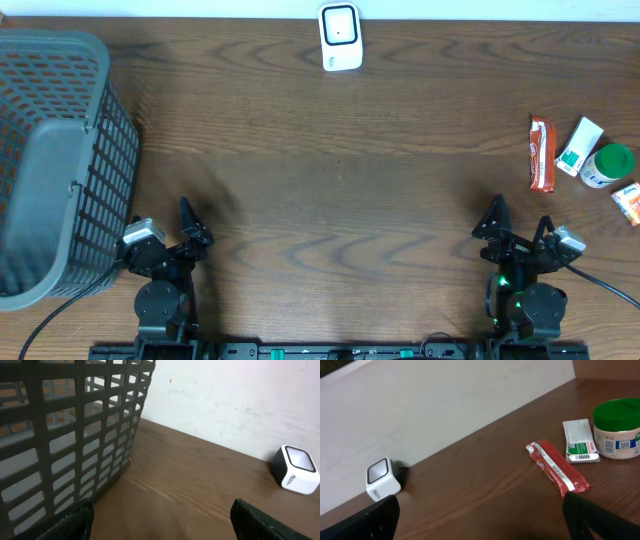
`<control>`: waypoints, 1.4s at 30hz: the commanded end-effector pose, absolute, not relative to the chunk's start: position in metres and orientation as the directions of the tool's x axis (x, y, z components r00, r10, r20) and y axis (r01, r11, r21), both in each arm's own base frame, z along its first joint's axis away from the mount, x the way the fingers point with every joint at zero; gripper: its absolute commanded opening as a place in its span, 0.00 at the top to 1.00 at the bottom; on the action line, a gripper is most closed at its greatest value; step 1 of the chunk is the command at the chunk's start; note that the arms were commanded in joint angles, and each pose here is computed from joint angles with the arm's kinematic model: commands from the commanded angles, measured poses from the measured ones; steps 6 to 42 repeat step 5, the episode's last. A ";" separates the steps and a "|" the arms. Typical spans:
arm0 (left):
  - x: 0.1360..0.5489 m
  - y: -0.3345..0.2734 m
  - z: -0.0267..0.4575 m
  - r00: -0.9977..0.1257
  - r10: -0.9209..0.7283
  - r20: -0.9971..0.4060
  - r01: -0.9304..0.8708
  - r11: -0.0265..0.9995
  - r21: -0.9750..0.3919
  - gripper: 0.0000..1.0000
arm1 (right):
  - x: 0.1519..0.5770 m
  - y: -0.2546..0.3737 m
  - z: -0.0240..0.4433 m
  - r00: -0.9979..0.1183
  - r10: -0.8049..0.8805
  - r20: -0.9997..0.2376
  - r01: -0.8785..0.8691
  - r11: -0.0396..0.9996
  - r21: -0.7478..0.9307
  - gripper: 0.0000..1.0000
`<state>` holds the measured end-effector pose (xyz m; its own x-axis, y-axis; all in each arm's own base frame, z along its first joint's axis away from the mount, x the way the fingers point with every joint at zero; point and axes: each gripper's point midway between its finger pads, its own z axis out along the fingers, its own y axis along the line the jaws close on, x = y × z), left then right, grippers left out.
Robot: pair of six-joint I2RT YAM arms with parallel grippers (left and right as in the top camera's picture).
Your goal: Scan the item barcode
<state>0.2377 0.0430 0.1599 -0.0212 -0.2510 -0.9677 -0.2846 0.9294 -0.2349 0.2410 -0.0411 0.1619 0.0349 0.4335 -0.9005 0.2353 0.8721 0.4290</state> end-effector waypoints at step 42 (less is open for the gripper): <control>0.238 0.043 0.143 -0.066 -0.231 -0.971 -0.292 0.935 -0.202 0.12 | 0.241 -0.041 0.162 0.036 0.420 -0.907 0.237 0.878 0.416 0.01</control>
